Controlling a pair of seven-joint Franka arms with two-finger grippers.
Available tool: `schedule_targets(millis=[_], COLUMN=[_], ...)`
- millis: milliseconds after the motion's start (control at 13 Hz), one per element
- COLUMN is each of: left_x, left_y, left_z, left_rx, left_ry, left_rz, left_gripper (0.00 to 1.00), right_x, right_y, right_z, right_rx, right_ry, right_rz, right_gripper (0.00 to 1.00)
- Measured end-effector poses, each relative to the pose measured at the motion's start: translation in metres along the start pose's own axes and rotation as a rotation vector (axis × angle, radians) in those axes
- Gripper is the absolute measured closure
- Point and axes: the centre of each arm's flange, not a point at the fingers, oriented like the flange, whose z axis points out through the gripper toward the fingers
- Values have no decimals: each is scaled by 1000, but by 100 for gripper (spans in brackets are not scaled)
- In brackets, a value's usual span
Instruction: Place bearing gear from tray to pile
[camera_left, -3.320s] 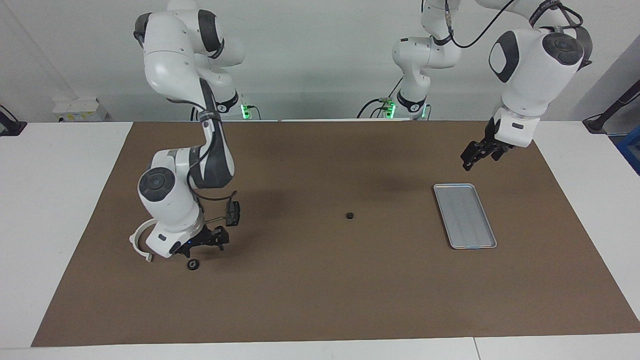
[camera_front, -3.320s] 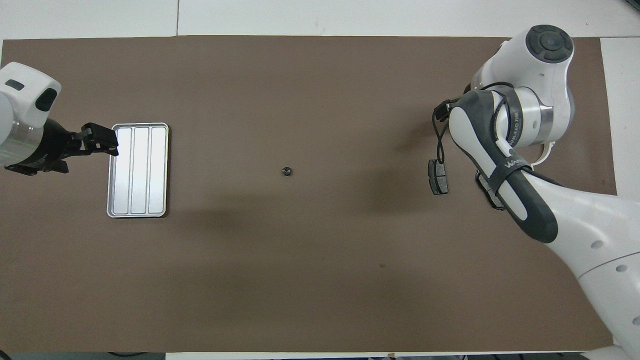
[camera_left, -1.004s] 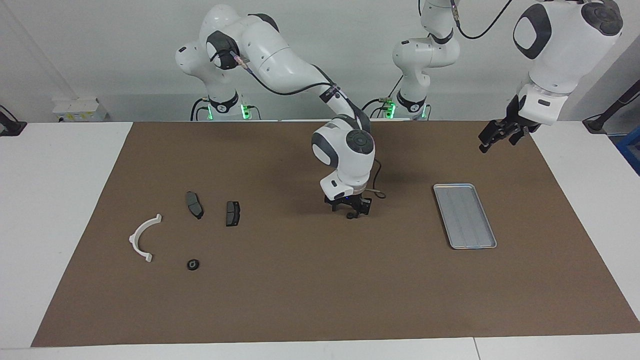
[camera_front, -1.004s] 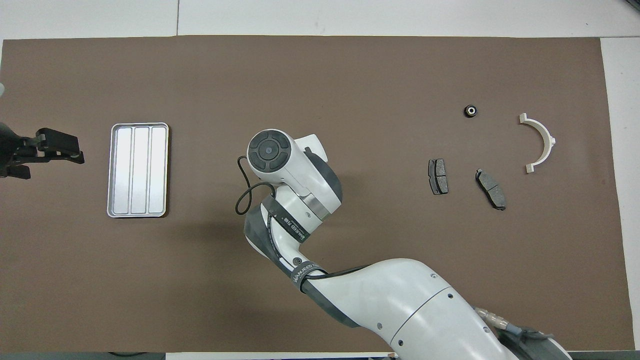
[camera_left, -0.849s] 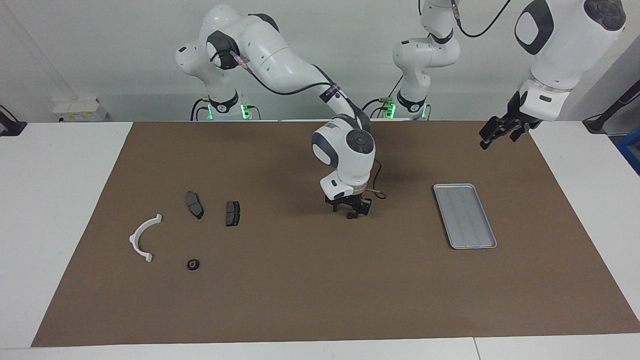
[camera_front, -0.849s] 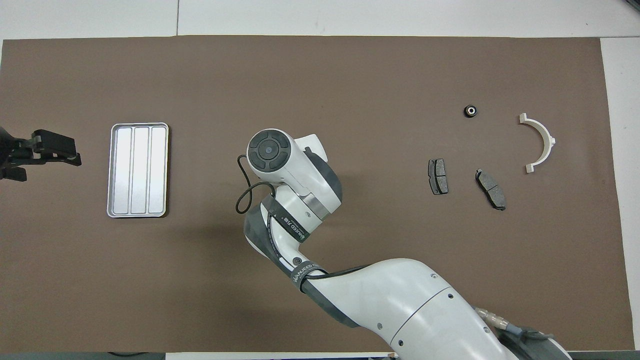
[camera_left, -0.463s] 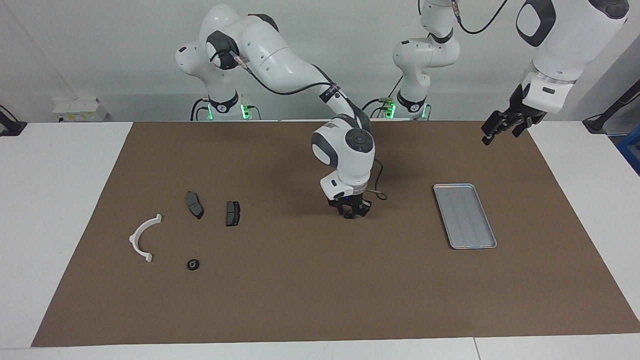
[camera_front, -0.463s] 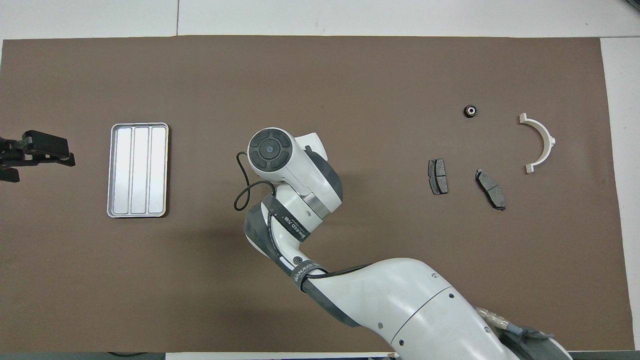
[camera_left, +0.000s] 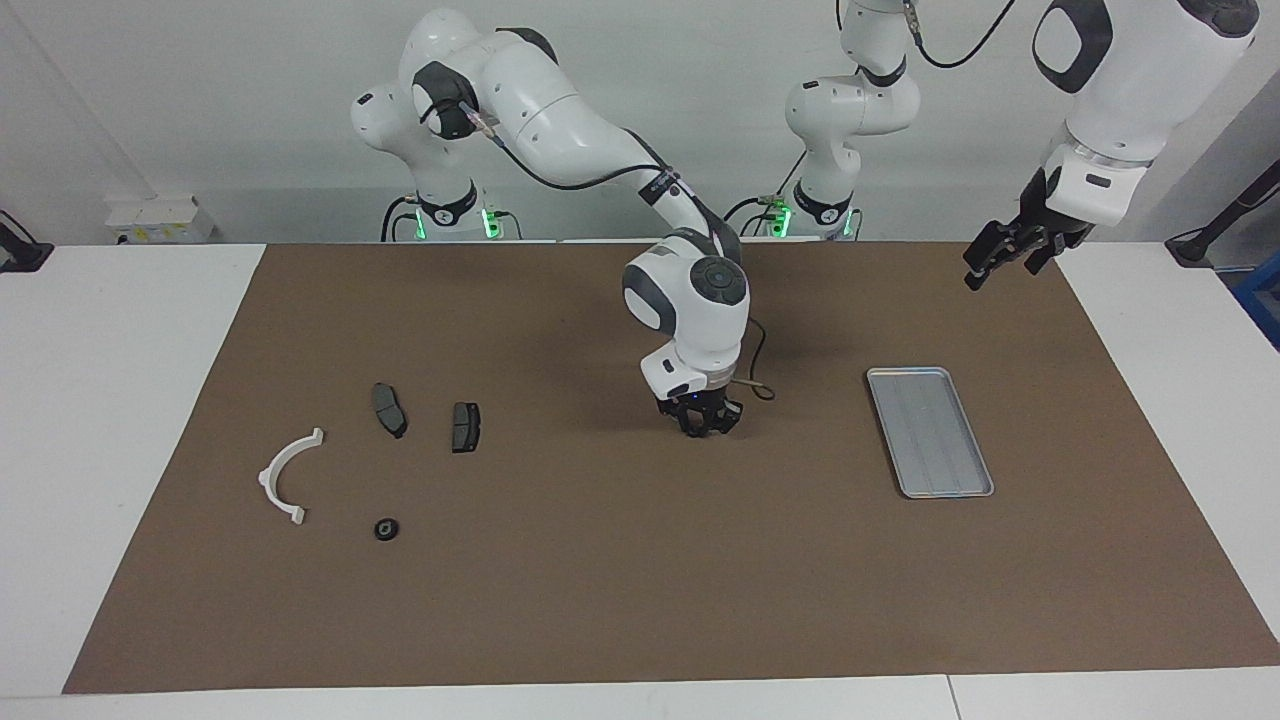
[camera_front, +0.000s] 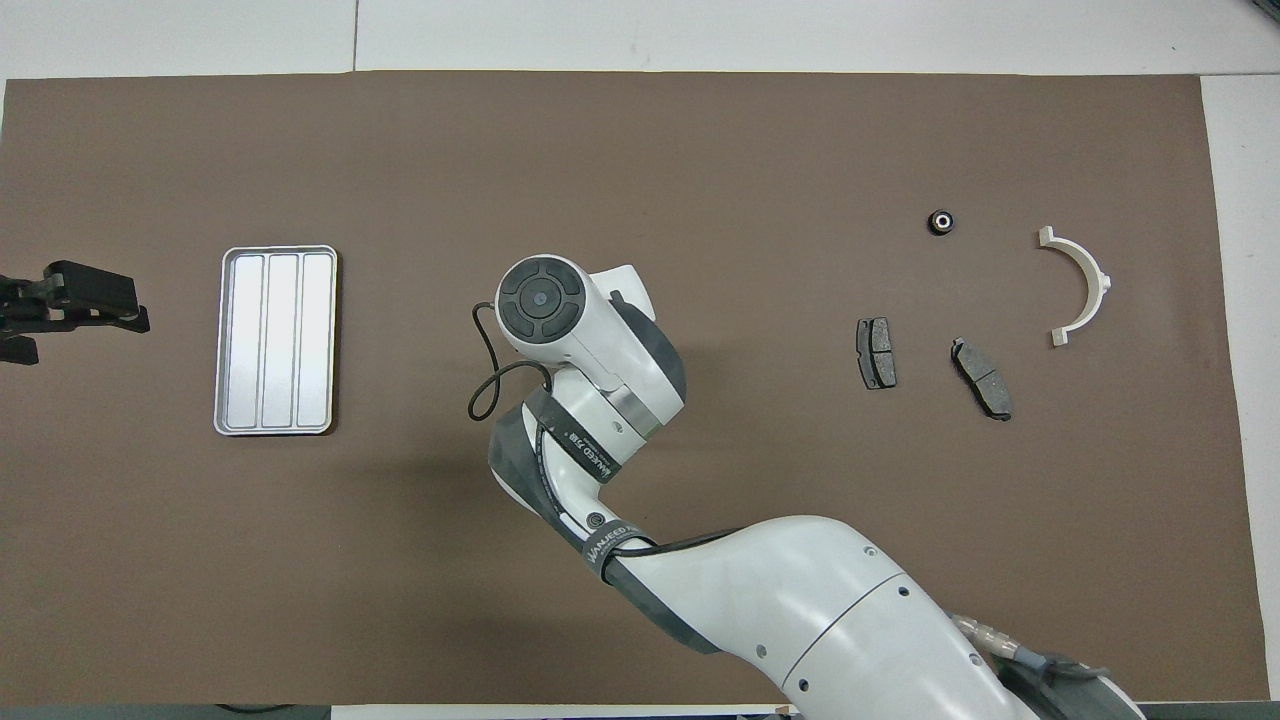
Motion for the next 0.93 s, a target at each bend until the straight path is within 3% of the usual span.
schedule_targets(millis=[309,463,695,926], left_x=[0,0,3,7], left_y=[1,2,3,5], left_z=[0,-1,1,6], left_rx=[0,-2,-6,-8], left_ry=[0,8,29,38], left_rz=[2,3,3,6], left_gripper=[0,0,0,0], right_x=[29,69,145,197], right_y=[16,40,105,167], right_z=[-5,-25,-80,-119], right_rx=[-20,-51,-67,-55], right_ry=[-4,-21,-43,-53], right_rz=[21,-21,-163,-293], right_gripper=[70,76,76,76])
